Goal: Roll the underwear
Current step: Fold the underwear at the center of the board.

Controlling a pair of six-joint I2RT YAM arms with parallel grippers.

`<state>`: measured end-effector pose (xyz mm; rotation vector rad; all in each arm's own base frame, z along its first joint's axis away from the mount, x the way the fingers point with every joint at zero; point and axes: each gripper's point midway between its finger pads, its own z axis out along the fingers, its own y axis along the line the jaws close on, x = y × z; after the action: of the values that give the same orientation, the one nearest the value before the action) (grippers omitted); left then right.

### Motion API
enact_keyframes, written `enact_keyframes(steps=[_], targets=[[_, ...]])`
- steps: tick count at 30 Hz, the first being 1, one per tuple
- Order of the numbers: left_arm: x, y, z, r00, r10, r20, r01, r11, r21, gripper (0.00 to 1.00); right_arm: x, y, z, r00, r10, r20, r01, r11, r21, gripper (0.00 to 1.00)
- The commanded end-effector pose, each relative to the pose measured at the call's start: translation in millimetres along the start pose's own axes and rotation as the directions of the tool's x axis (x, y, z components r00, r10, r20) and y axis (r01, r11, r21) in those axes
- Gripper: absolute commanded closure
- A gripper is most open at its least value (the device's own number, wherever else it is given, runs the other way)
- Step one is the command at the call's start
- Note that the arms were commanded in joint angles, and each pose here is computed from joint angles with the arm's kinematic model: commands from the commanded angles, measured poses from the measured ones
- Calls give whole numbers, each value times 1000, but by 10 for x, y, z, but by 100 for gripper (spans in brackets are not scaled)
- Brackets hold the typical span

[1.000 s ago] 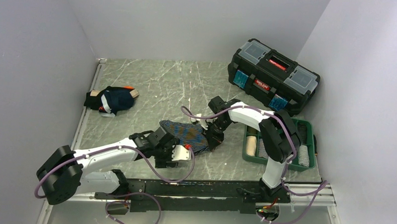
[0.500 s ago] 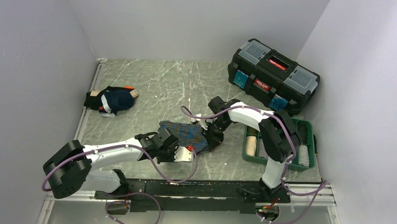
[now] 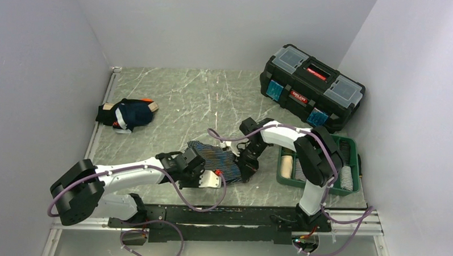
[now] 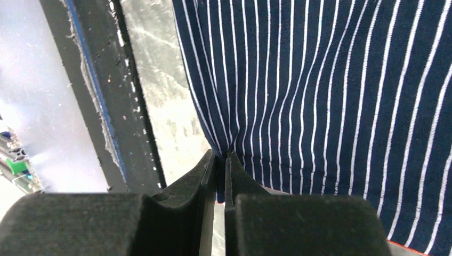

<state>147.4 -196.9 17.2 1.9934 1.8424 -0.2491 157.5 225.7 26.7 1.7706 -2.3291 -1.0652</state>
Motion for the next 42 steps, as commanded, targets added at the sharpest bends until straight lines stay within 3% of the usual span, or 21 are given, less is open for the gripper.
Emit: enact_keyframes(steps=[1,9,21,32,42], targets=[[12,-331,-106,1000,-24,-2,24,987,156,100,28,247,-75,999,-35,8,35,998,-54,100],[-206,-238,-270,998,-50,38,41,976,213,100,-50,246,-211,999,-33,-33,31,998,-59,100],[-242,425,-505,967,-246,70,217,932,289,100,-294,-108,-619,999,-30,-42,32,999,34,99],[-124,1021,-336,913,-406,52,367,868,335,100,-370,-568,-636,998,5,-63,-4,1000,5,98],[81,1140,-129,883,-470,-13,449,837,313,100,-359,-777,-478,997,18,-75,-19,1000,-7,93]])
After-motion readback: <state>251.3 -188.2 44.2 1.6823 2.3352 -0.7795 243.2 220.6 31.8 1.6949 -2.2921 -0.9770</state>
